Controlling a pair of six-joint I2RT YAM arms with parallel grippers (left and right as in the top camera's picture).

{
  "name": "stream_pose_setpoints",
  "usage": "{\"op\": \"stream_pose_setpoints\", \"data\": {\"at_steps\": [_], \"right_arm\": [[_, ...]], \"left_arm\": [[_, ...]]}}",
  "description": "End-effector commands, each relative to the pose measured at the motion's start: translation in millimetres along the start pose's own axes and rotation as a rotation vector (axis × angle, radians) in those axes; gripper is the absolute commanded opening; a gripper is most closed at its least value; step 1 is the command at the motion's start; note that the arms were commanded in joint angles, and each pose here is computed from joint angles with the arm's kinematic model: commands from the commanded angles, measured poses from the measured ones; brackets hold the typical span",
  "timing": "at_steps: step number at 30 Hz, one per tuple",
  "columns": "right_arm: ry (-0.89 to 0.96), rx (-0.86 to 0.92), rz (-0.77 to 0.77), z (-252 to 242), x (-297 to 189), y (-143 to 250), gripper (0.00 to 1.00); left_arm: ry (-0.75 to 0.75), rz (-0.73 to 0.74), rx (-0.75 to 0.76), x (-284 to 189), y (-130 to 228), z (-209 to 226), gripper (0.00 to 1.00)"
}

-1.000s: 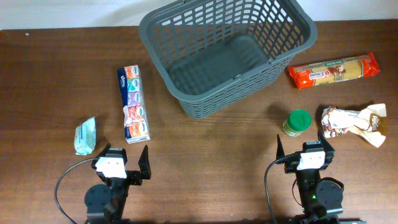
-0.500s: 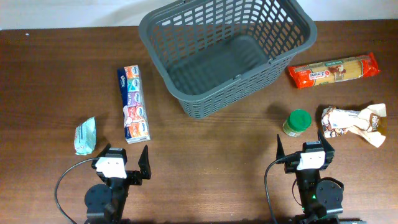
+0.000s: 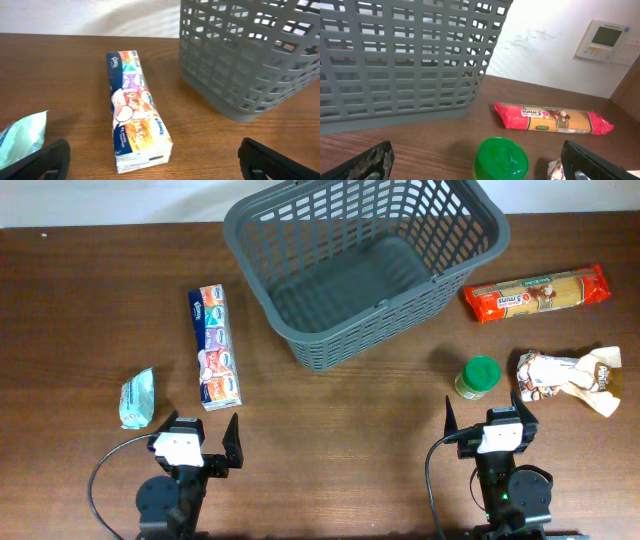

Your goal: Pack container

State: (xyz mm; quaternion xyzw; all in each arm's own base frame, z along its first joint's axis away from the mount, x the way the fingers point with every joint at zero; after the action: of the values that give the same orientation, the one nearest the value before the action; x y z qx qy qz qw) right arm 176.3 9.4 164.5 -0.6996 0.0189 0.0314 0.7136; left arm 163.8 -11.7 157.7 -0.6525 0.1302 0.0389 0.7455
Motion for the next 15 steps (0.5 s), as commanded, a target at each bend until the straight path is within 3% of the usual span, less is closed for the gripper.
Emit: {"op": "stream_pose_setpoints", "data": {"at_steps": [1,10,15], "right_arm": [[-0.011,0.007,0.007,1.5,0.0,3.1,0.99],[-0.011,0.007,0.007,1.5,0.0,3.1,0.99],[-0.012,0.007,0.005,1.5,0.0,2.8,0.99]], "left_arm": [[0.082,-0.018,0.011,-0.2,-0.6,-8.1,0.99],[0.345,-0.061,0.012,-6.5,-5.8,-34.2,0.99],[0.541,-0.139,-0.036,-27.3,-35.9,-49.9,0.99]]}}
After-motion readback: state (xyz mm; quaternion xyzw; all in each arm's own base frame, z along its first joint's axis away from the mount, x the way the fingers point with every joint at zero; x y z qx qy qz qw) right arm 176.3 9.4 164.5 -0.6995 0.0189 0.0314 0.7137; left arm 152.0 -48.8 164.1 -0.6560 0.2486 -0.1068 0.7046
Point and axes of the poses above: each gripper's point midway between its finger pads, its own x axis out along the fingers, its own z axis along the line the jaws close on, y = z × x, the point moved 7 cm from there along -x, back along the fingers, and after that the axes turned 12 degrees about x, right-handed, at the moved point
